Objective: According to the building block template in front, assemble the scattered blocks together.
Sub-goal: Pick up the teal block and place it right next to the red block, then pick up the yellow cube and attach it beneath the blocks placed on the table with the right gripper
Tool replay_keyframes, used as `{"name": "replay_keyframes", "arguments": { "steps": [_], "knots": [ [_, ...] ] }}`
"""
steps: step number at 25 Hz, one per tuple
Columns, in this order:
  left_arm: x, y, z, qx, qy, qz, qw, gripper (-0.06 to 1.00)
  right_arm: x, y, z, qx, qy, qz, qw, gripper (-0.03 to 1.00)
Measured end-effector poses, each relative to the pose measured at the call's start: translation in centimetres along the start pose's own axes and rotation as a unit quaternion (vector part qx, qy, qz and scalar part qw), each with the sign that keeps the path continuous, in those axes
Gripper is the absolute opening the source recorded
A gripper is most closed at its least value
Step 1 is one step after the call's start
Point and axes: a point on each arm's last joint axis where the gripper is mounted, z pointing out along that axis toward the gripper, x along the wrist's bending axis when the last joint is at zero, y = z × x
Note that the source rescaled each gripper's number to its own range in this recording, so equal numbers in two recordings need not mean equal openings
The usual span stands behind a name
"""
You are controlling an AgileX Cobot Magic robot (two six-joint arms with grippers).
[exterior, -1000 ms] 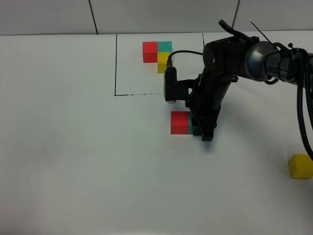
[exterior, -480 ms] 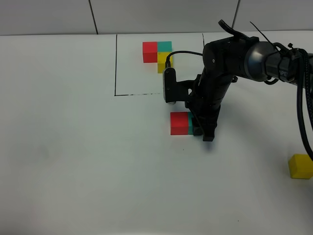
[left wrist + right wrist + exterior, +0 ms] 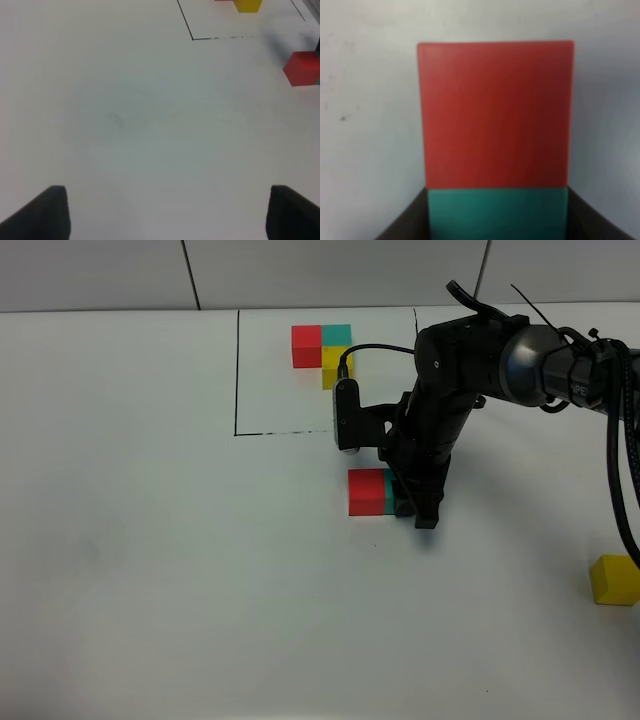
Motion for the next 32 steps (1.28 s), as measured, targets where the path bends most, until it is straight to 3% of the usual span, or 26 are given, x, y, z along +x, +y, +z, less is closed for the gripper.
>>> {"name": "replay_keyframes", "arguments": {
  "steps": [7,14,17,25,32],
  "knots": [
    [0.0,0.0,0.0,0.0,0.0,0.0,1.0,0.7,0.0,0.0,0.0,-0.001,-0.002,-0.009,1.0,0.04],
    [0.0,0.0,0.0,0.0,0.0,0.0,1.0,0.7,-0.3,-0.1,0.5,0.003,-0.013,-0.016,1.0,0.52],
    [0.0,0.0,0.0,0.0,0.0,0.0,1.0,0.7,-0.4,-0.1,0.5,0.004,-0.017,-0.012,1.0,0.65],
    [0.0,0.0,0.0,0.0,0.0,0.0,1.0,0.7,-0.6,-0.4,0.3,0.011,-0.029,0.066,0.997,0.95],
    [0.0,0.0,0.0,0.0,0.0,0.0,1.0,0.7,-0.1,-1.3,-3.7,0.024,-0.013,0.131,0.991,1.0]
  ]
}}
